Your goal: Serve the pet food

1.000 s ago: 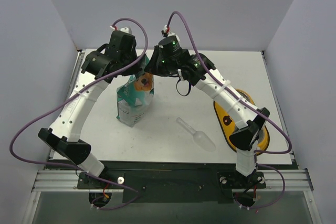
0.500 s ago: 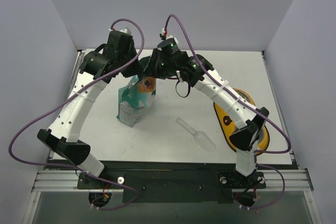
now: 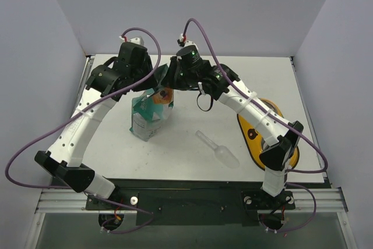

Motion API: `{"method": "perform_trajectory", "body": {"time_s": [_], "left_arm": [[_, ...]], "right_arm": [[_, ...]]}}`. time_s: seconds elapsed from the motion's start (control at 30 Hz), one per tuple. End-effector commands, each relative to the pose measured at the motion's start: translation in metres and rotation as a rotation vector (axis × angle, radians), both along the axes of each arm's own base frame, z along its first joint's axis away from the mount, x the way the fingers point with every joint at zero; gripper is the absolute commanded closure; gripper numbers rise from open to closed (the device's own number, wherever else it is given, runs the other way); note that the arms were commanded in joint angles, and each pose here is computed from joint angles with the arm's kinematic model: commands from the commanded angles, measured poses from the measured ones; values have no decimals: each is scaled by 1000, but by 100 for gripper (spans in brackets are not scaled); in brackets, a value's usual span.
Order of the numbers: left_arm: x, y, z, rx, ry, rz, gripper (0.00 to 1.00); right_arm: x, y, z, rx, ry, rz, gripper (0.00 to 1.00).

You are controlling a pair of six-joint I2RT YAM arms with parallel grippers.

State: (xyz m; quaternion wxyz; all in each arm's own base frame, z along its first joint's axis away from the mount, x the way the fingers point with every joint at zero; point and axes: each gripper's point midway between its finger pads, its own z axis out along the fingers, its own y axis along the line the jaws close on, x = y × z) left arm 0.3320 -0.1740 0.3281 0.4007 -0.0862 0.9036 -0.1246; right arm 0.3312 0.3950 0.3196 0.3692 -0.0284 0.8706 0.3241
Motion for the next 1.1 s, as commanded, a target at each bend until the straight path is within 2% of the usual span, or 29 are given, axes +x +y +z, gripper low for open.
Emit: {"method": "perform_trajectory", "body": {"time_s": [0.0,0.07,0.1,0.13,0.17,0.23,0.43,0.57,0.67,0.77,0.83,0.9,0.97,1.07], "left_arm": [[1,24,8,80,-67,51,52],[2,28,5,122,-54,47,53],[1,29,5,138,-47,41,59],[2,35,9,167,-52,53,69],[4,38,12,185,-60,64,87],[5,46,30,202,-95,94,100],[-1,89,103,215,-260,301,100],[-3,100,135,198,-334,349,100],[-1,89,128,178,-313,299,100],[-1,75,94,182,-223,237,100],[-2,71,80,170,-201,221,89],[-6,69,70,159,-183,205,61],[-11,67,63,159,-166,183,52],[-15,72,51,199,-133,181,48]], "right_arm": [[-9,-8,28,63,-27,6,100],[-8,-10,27,57,-26,-1,100],[-7,-11,26,54,-28,-6,100],[-7,-14,26,49,-31,-17,100],[-7,-15,25,43,-31,-20,100],[-5,-20,19,20,-29,-37,100],[0,-23,5,-50,-36,-29,100],[4,-5,31,20,-49,18,100],[2,3,41,63,-38,36,100],[-2,3,44,74,-33,45,100],[-2,1,42,70,-32,45,100],[-2,-1,42,64,-35,47,100],[-3,0,40,59,-33,54,100],[-5,-1,40,53,-40,66,100]]}}
